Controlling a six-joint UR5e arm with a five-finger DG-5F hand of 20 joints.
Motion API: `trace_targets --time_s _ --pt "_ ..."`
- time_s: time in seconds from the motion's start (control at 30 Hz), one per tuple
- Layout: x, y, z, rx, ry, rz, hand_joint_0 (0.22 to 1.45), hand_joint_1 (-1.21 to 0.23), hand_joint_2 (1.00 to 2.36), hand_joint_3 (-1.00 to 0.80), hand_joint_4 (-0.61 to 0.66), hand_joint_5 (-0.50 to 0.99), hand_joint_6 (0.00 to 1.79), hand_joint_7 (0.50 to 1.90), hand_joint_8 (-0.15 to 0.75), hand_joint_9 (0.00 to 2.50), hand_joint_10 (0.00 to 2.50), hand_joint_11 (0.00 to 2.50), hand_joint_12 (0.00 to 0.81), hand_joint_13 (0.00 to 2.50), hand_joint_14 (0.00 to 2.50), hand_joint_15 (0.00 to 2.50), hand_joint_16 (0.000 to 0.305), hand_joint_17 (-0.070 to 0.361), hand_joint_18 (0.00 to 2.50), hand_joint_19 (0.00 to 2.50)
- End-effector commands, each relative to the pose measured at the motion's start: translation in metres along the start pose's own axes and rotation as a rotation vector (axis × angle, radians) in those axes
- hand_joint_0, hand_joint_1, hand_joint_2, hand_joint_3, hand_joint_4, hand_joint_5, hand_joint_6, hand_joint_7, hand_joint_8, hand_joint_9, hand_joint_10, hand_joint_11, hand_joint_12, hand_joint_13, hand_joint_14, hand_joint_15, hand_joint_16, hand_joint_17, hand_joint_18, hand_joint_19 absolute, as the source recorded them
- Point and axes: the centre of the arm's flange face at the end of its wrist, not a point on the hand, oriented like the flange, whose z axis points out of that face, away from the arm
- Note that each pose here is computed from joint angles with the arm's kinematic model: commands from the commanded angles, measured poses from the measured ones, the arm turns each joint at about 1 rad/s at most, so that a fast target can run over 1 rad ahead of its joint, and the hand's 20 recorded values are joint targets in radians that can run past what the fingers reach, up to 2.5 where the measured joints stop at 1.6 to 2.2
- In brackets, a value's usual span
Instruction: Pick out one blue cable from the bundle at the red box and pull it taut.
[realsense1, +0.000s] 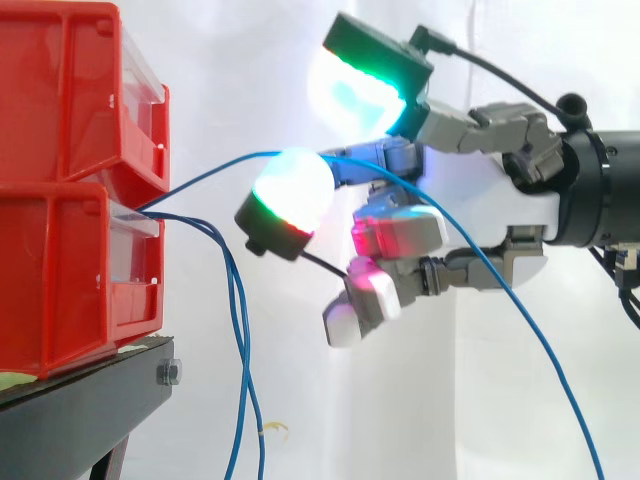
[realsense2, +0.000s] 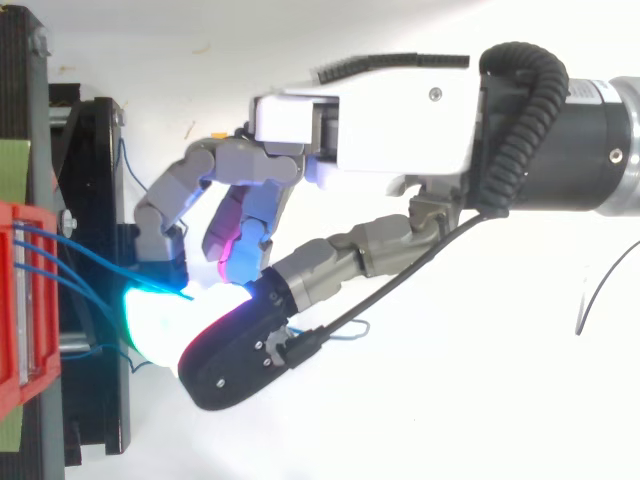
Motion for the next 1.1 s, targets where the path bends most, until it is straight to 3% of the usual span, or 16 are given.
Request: trace_targets --time_s 0.0,0.4,0.73,1.07 --pt "0.003 -0.006 -0.002 0.006 0.003 -0.001 0.54 -0.46 1.00 -0.50 0.10 -0.20 0.86 0.75 0.278 1.32 0.01 1.24 0.316 1.20 0.02 0.66 0.026 0.058 0.76 0.33" --pt "0.005 -0.008 -0.003 0.011 0.002 -0.023 0.55 -0.48 1.00 -0.50 0.12 -0.21 0.87 0.74 0.248 1.37 0.00 1.48 0.298 1.42 0.02 1.08 0.026 0.059 0.83 0.39" --pt "0.002 -0.010 -0.004 0.016 -0.003 -0.023 0.55 -0.49 1.00 -0.50 0.12 -0.21 0.87 0.74 0.235 1.37 0.08 1.51 0.277 1.51 0.01 1.40 0.029 0.066 0.90 0.49" --pt "-0.005 -0.011 -0.004 0.018 -0.014 -0.011 0.56 -0.50 1.00 -0.50 0.12 -0.21 0.87 0.74 0.241 1.36 0.12 1.50 0.271 1.50 0.01 1.39 0.028 0.064 0.89 0.49"
